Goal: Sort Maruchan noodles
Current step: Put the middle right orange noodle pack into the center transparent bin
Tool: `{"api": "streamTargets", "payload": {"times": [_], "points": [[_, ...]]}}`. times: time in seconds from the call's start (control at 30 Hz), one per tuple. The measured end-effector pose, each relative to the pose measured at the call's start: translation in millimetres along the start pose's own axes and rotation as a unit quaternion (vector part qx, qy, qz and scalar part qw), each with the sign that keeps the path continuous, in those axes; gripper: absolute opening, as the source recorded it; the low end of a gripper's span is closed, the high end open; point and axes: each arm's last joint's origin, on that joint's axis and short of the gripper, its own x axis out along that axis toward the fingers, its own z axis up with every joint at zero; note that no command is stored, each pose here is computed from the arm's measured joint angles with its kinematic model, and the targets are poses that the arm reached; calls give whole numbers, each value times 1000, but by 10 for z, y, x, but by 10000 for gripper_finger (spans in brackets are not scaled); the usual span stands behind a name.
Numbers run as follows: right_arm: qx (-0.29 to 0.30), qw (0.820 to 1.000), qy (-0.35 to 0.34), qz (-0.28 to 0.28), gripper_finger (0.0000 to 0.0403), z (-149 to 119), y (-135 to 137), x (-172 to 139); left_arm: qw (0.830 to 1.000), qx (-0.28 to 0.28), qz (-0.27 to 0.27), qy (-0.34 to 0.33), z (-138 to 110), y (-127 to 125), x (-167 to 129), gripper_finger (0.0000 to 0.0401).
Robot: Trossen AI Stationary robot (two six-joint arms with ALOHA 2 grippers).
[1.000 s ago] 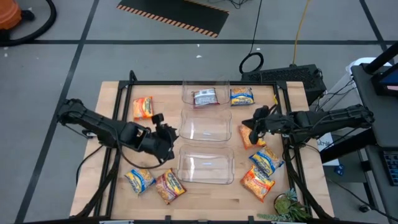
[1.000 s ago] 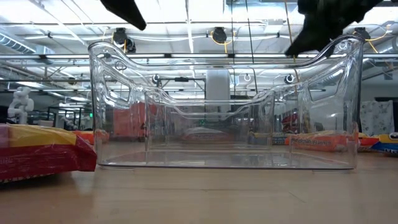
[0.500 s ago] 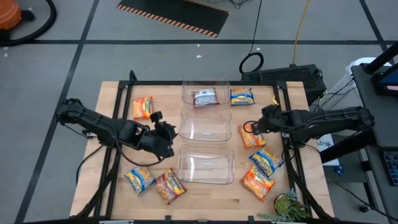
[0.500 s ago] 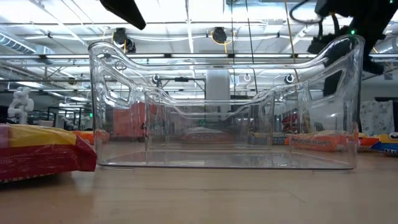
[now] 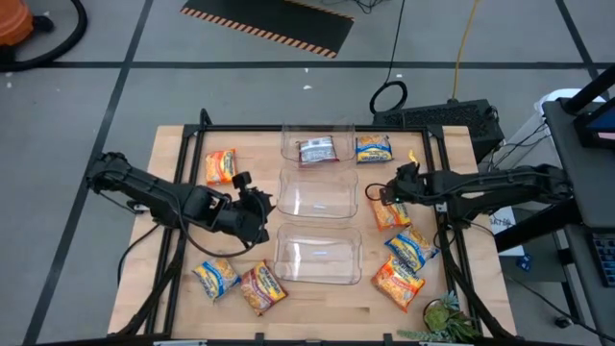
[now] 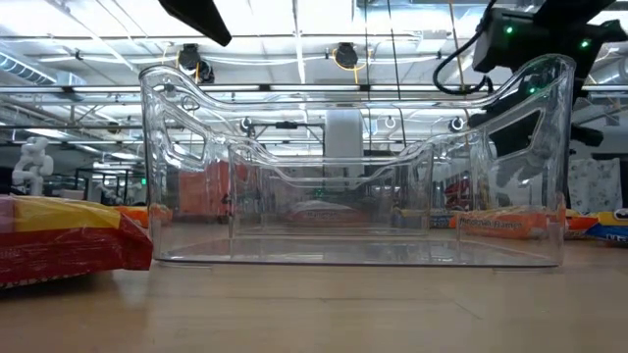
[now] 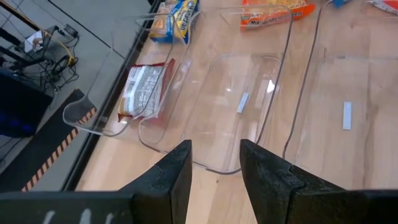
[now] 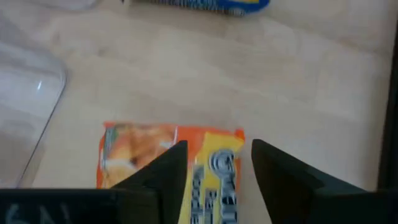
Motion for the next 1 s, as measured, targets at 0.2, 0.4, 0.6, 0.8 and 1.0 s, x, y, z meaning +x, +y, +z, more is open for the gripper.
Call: {"api": "streamTargets", "payload": {"times": [0.2,0.4,0.6,0.8,1.0], "points": [[1,1000,22,14,181,-47,16,221,1000,-8,1,-12,39,20,22,141],[8,1000,30,2,176,-49,-52,342,1000,-8,2,-11,39,24,25,141],[18,999,49,17,176,-92,-127,478,1000,-8,2,-11,39,24,25,141],[29,995,64,64,176,-131,-137,572,1000,-8,2,-11,38,24,25,141],[3,995,65,74,153,-123,-130,575,1000,-9,2,-11,38,23,26,141]]}}
